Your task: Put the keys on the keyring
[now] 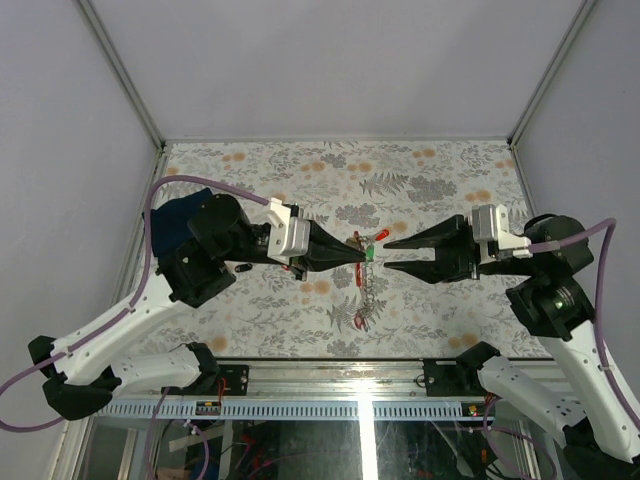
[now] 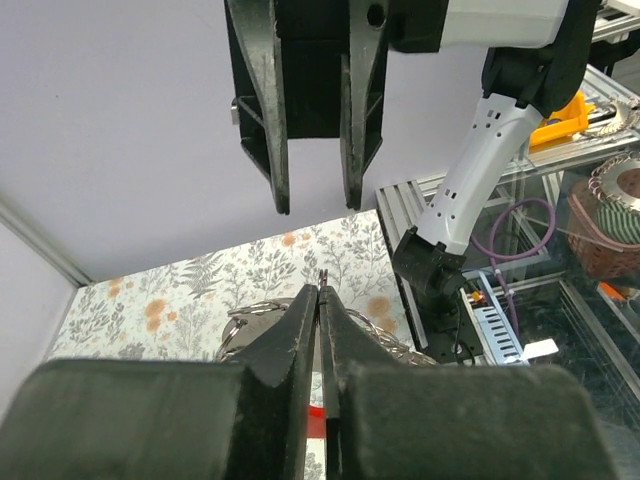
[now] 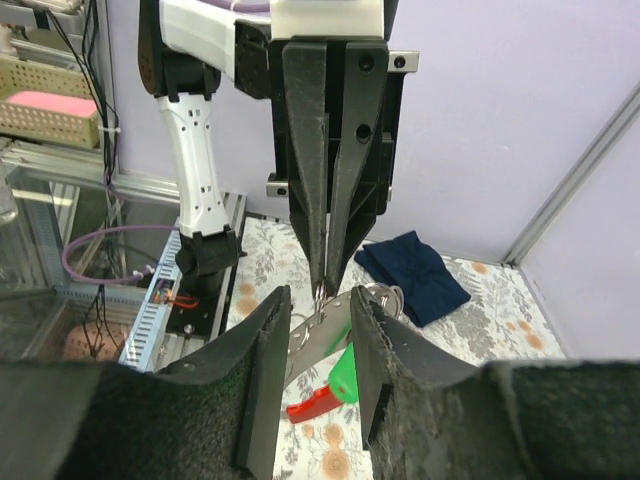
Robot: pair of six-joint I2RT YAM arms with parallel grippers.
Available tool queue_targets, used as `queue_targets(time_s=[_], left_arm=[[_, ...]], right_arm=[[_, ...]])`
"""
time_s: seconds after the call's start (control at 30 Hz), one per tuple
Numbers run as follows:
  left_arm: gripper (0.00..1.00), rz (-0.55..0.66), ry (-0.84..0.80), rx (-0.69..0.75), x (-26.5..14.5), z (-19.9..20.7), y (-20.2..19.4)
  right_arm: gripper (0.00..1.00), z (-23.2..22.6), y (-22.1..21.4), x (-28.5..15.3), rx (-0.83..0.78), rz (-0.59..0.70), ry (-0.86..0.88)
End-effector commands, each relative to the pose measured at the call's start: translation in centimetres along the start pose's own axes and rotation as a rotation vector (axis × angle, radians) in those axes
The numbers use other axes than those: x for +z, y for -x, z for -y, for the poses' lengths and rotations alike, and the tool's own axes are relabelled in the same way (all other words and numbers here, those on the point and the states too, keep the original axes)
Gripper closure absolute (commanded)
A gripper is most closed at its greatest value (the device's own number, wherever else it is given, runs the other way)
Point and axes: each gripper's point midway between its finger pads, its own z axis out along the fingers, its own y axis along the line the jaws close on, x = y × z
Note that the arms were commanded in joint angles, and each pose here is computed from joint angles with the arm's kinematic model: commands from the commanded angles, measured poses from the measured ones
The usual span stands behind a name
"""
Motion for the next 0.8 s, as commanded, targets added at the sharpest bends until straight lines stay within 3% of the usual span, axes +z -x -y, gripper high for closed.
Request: queue_targets(time_s=[0.0, 0.47, 0.77], left_arm=[[1.00, 0.008, 0.024, 0.077, -0.3, -0.6, 2.2], [1.00, -0.100, 0.109, 0.058, -0.5, -2.5, 1.1], [1.00, -0.155, 0.122, 0.056, -0.7, -3.0, 0.4]], right_arm=[[0.63, 0.4, -0.3, -0.7, -0.048, -0.084, -0.035], [0.66, 1.9, -2.5, -0.5, 0.043, -0.212, -0.074], [0.69, 1.9, -4.0, 1.0, -0.031, -0.335, -0.099]])
